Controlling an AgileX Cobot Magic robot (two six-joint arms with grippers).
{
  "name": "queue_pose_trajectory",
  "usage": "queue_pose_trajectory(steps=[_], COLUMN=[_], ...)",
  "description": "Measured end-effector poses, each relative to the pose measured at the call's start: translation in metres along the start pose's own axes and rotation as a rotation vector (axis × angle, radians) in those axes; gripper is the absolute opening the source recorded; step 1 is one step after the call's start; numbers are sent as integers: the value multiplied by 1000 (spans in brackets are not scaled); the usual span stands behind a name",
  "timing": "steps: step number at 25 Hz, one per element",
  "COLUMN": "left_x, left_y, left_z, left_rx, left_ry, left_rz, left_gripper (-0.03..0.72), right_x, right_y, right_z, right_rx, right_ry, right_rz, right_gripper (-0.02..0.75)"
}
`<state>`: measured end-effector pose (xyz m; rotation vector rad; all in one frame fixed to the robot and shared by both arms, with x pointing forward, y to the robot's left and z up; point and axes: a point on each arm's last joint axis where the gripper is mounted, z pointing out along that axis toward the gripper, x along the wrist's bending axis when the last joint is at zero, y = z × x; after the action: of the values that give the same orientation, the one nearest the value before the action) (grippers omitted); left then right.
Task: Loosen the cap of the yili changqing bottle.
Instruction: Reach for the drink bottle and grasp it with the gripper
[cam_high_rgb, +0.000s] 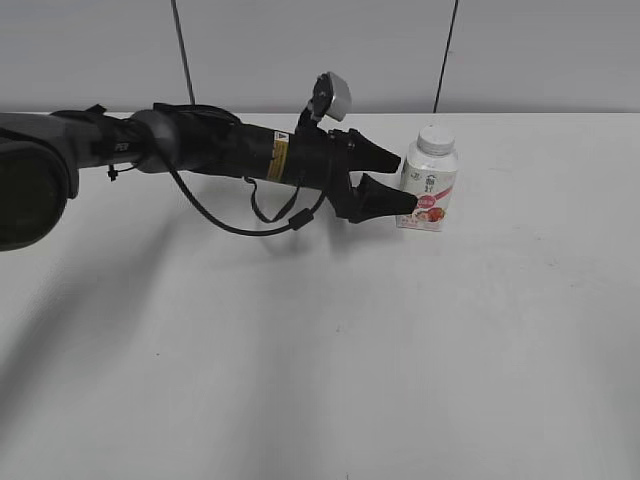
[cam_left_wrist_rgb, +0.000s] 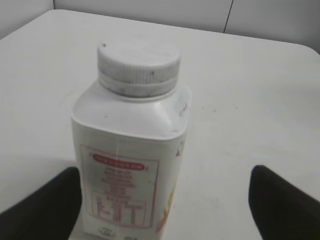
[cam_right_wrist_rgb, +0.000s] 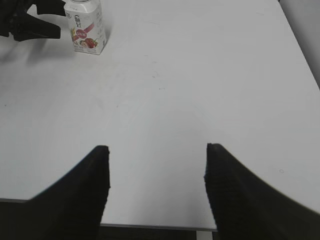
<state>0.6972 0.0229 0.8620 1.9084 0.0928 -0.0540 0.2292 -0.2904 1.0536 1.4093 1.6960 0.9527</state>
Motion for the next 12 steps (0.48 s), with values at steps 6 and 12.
queue_pose_trajectory(steps=[6,12], left_x=[-1,-1], left_y=[4,13], left_z=[6,11], left_rx=[-6,-31], left_ry=[14,24], left_rz=[6,13], left_gripper=[607,603], right_x=[0,0], right_y=[0,0], right_z=[0,0], right_rx=[0,0], right_ry=[0,0], right_rz=[0,0], right_gripper=[482,482])
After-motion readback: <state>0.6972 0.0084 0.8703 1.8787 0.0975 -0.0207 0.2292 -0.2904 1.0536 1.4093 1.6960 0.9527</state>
